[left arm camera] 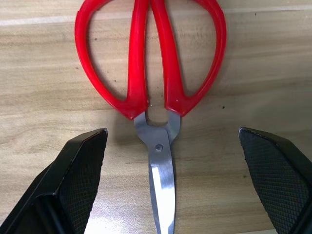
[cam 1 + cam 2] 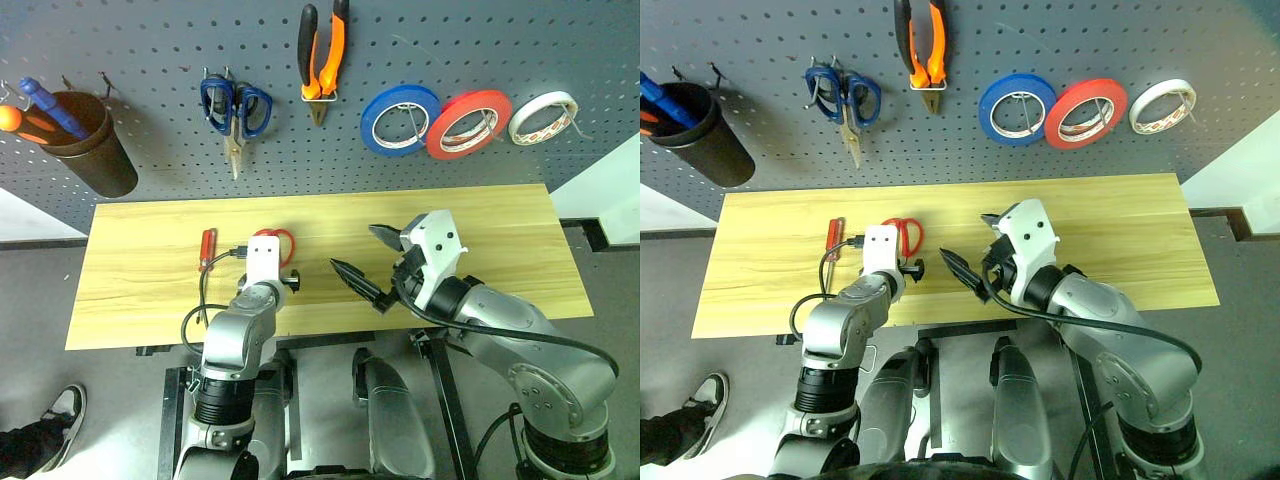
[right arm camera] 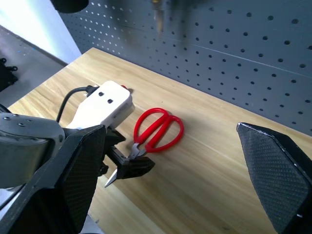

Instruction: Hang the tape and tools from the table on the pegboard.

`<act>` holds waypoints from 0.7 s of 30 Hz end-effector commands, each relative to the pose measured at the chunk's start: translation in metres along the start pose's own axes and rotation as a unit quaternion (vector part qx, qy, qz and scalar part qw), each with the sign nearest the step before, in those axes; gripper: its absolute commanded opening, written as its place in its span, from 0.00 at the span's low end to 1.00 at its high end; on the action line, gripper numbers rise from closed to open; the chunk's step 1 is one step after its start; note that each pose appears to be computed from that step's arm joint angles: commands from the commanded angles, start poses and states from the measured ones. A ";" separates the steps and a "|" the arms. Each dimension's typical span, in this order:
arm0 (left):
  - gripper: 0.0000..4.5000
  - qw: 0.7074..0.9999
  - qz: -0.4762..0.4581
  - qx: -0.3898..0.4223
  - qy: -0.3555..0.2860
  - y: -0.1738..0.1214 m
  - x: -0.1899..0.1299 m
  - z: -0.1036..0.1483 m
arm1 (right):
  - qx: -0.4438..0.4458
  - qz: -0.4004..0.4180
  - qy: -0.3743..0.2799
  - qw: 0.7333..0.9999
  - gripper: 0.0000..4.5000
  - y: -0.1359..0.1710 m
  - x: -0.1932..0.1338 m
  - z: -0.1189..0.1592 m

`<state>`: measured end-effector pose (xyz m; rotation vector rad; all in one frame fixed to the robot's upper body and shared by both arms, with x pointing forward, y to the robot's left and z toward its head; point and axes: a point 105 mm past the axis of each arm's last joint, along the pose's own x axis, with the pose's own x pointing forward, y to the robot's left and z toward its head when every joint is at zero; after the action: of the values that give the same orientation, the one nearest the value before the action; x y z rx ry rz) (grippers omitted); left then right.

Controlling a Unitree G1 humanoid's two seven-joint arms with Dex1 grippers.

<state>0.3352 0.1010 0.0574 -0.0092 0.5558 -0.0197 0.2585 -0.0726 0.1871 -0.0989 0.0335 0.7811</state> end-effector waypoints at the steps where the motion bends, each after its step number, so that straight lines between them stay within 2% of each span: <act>1: 1.00 1.000 -0.003 0.004 -0.001 -0.002 0.002 0.001 | -0.014 0.013 -0.026 0.999 0.99 0.009 -0.007 0.012; 15: 1.00 0.999 0.003 0.007 0.039 -0.003 0.013 -0.011 | -0.019 0.003 -0.031 0.999 0.99 0.007 -0.009 0.017; 21: 0.59 0.999 0.006 0.009 0.046 -0.001 0.012 -0.015 | -0.020 0.000 -0.028 0.999 1.00 0.005 -0.009 0.017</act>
<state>0.3448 0.1006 0.0519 0.0108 0.5912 -0.0067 0.2558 -0.0757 0.1929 -0.0959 0.0190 0.7697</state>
